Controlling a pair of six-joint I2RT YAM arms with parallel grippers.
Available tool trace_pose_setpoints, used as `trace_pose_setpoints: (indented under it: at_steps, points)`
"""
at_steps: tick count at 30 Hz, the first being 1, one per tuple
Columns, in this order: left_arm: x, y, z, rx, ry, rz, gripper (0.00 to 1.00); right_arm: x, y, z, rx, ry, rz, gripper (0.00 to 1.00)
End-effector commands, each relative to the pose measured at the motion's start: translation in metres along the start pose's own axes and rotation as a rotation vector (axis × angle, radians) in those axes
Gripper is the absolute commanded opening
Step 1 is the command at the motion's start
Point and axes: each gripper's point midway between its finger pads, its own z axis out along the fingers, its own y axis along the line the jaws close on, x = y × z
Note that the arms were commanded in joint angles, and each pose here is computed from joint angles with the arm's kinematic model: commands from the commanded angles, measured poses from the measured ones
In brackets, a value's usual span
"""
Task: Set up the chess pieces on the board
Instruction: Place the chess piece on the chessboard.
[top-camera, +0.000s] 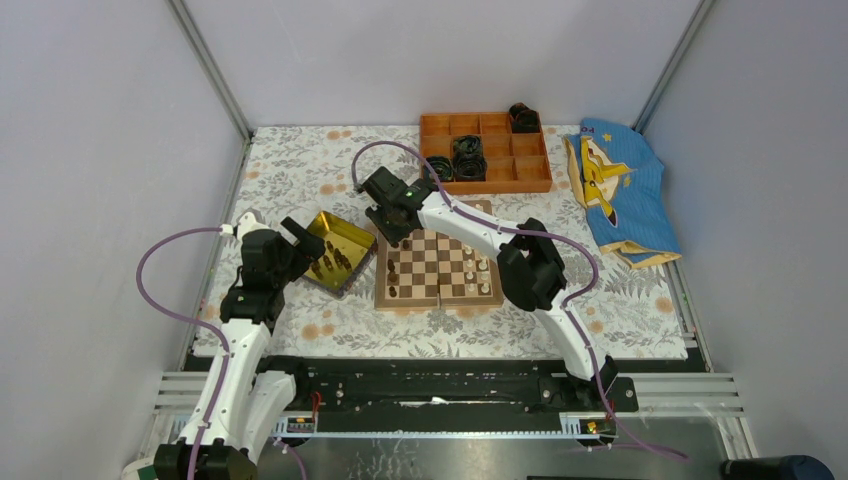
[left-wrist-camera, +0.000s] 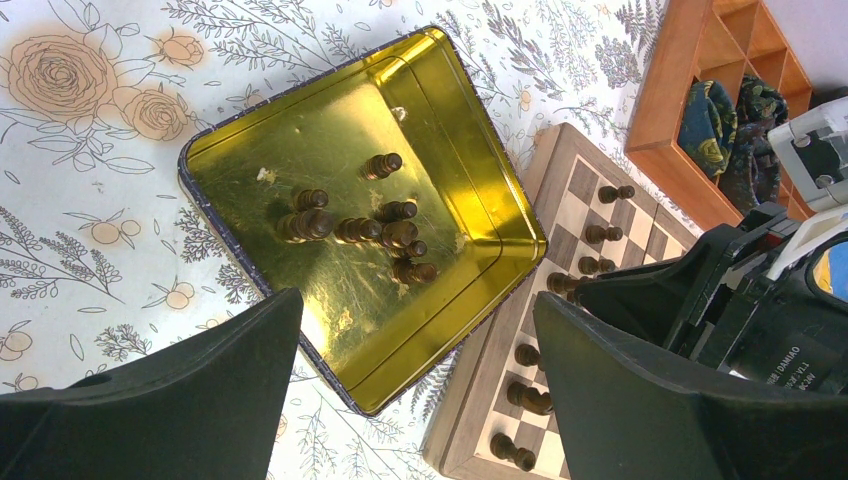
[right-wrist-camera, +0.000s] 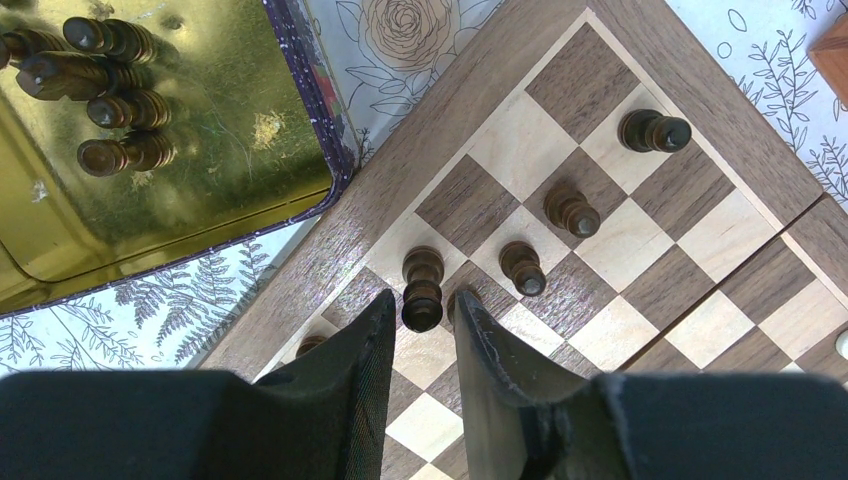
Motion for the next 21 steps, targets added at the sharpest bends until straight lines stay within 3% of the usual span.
trace_pose_setpoints:
  at_steps: [1,21]
  points:
    - [-0.008,-0.01,0.001,0.044,-0.034,0.004,0.93,-0.028,0.003,-0.039,-0.03,-0.088,-0.015,0.35]
    - [-0.008,-0.009,0.001,0.041,-0.035,0.004,0.94,-0.037,0.004,-0.051,-0.031,-0.117,-0.022,0.36]
